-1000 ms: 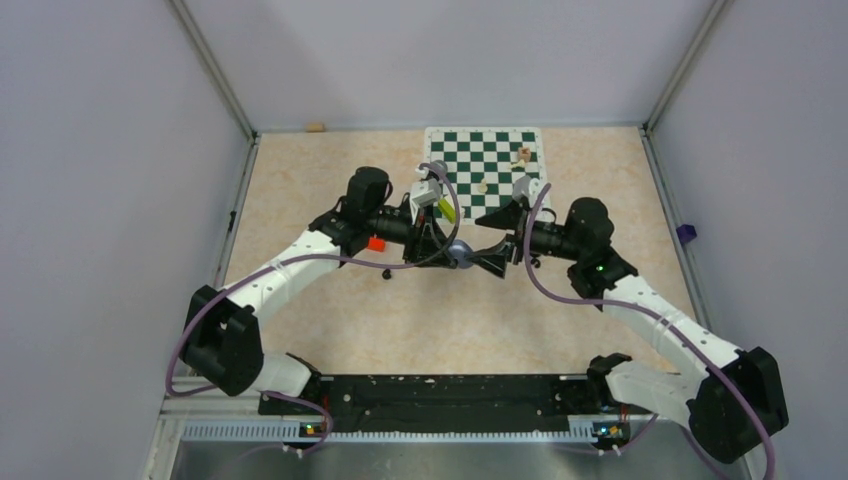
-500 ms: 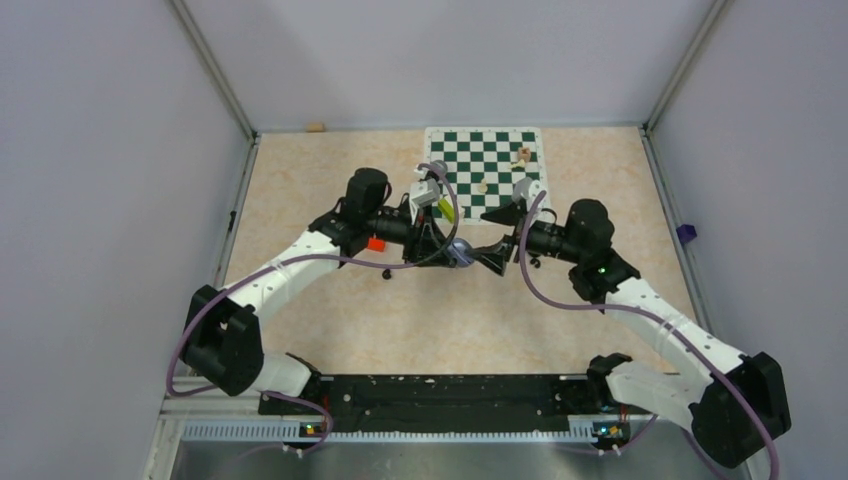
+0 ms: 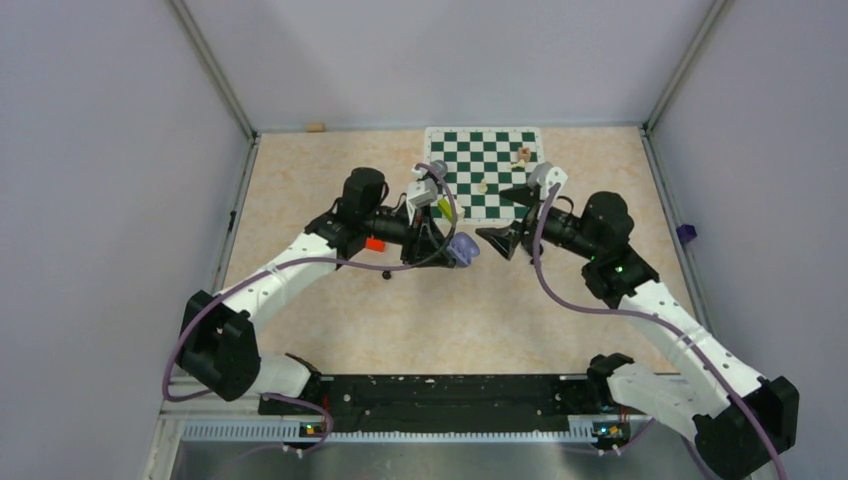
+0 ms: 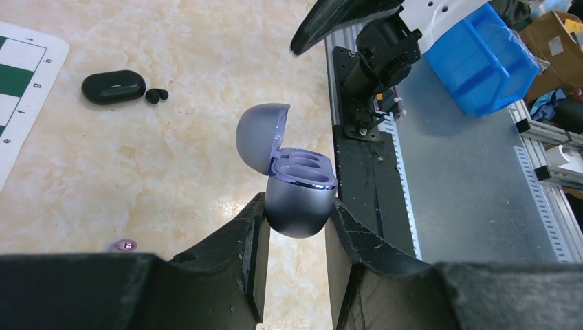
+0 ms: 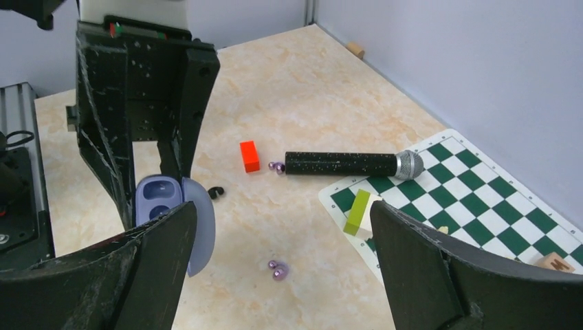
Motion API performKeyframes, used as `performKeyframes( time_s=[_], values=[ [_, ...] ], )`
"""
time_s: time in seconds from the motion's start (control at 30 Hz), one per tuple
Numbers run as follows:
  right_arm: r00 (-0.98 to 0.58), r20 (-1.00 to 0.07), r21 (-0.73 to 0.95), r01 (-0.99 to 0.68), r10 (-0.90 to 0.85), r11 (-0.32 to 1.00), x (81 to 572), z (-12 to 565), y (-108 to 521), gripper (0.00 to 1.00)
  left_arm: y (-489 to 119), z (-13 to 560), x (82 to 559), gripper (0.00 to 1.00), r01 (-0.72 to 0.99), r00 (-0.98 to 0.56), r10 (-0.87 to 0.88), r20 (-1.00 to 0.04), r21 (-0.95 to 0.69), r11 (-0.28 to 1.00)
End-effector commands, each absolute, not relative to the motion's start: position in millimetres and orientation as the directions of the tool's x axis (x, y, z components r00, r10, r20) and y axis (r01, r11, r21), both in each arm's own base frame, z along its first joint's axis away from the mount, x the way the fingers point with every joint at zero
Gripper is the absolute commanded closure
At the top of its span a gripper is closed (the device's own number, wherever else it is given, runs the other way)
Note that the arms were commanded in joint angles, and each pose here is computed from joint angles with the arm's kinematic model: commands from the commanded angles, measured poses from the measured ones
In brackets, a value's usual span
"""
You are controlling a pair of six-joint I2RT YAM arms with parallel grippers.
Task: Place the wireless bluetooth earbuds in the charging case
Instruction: Open the charging case, then pick up the earbud from the center of the board.
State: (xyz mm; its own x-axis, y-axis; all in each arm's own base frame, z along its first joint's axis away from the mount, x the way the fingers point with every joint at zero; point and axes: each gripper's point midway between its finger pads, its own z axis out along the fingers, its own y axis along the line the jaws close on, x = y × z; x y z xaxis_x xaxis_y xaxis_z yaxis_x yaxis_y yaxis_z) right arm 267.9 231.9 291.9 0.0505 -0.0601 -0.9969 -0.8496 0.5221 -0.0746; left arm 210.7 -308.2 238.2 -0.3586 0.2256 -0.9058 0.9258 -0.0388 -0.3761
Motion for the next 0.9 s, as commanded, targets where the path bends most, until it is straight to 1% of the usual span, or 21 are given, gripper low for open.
performKeyframes(
  time_s=[0.0,0.07,0.17,0.23,0.33,0.4,0.53,0.63,0.77,0.87],
  values=[
    [0.137,-0.990,-0.124,-0.819,-0.020,0.560,268,346,222,0.04,-304,260,211,1.00,0.951,-0.287,0.190,-0.939,-0.304,-0.064],
    [0.127,-0.992,-0.112,-0.793,-0.017,0.599,276,349,217,0.04,-300,266,216,1.00,0.958,-0.270,0.197,-0.943,-0.283,-0.043],
    [0.100,-0.994,-0.099,-0.746,-0.035,0.659,296,346,210,0.03,-291,284,226,1.00,0.979,-0.199,0.225,-0.954,-0.205,-0.004],
    [0.055,-0.997,-0.081,-0.710,-0.060,0.700,315,339,208,0.03,-281,291,233,1.00,0.987,-0.162,0.245,-0.956,-0.158,0.035],
    [-0.054,-0.993,-0.036,-0.689,-0.101,0.724,342,315,211,0.05,-267,307,240,1.00,0.993,-0.103,0.243,-0.965,-0.085,0.081],
    [-0.127,-0.984,-0.003,-0.690,-0.124,0.724,355,298,216,0.07,-256,316,245,1.00,0.992,-0.078,0.230,-0.970,-0.052,0.114],
    [-0.264,-0.950,0.073,-0.709,-0.168,0.701,377,260,234,0.13,-235,318,256,1.00,0.979,-0.086,0.219,-0.972,-0.042,0.200],
    [-0.352,-0.913,0.125,-0.720,-0.205,0.682,389,228,244,0.16,-217,306,254,1.00,0.974,-0.100,0.222,-0.970,-0.050,0.221],
    [-0.424,-0.866,0.161,-0.739,-0.267,0.654,396,192,253,0.23,-194,281,253,1.00,0.958,-0.122,0.243,-0.962,-0.051,0.281],
    [-0.472,-0.830,0.200,-0.749,-0.297,0.632,396,170,259,0.27,-184,270,250,1.00,0.952,-0.125,0.228,-0.965,-0.052,0.302]
  ],
)
